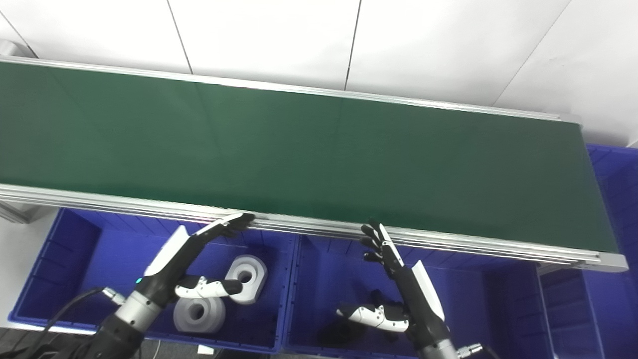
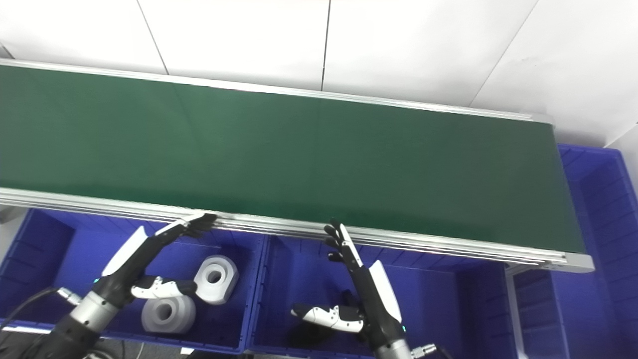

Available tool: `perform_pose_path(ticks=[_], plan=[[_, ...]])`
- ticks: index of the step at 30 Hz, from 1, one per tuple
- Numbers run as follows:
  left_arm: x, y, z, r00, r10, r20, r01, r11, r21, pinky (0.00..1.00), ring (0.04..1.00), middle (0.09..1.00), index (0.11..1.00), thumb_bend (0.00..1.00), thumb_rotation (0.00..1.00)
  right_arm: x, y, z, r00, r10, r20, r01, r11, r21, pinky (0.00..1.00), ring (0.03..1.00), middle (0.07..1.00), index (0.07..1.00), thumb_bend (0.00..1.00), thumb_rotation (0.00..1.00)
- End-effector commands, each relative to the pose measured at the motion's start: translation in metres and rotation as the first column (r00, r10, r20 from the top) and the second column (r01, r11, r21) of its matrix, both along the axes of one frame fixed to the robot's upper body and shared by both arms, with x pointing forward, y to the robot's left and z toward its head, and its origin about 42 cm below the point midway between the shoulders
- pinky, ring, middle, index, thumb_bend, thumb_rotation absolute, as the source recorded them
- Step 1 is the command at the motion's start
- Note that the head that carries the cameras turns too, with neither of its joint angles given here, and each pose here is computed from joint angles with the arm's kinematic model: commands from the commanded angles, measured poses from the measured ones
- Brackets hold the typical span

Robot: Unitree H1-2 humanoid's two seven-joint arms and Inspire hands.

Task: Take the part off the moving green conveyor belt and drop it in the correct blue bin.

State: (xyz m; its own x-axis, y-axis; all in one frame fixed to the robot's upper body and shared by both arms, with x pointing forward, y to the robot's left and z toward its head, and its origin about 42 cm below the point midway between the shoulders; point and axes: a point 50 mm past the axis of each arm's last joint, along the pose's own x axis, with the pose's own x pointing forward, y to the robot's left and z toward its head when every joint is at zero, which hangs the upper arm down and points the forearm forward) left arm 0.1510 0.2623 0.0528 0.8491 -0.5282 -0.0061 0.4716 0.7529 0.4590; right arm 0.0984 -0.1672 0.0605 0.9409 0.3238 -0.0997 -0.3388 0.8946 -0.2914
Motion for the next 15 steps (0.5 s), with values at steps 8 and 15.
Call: perform_pose_path(ticks=[8,15], plan=[[0.009,0.005,-0.002,0.999,0.025,-0.019,-0.026,0.999,-0.033,0.73,0.793,0.836,0.847,0.89,0.73,-0.002,0.016,0.006,0.999,-0.009,0.045,0.008,1.0,0.007,0.81,0.922,0.965,1.0,0.82,0.51],[0.004,0.004,-0.009,0.995,0.092,-0.038,-0.094,0.994,-0.054,0.69,0.777,0.841,0.855,0.89,0.74,-0.006,0.018,0.004,0.999,-0.019,0.043,0.019,1.0,-0.004,0.81,0.918,0.958,1.0,0.82,0.52]])
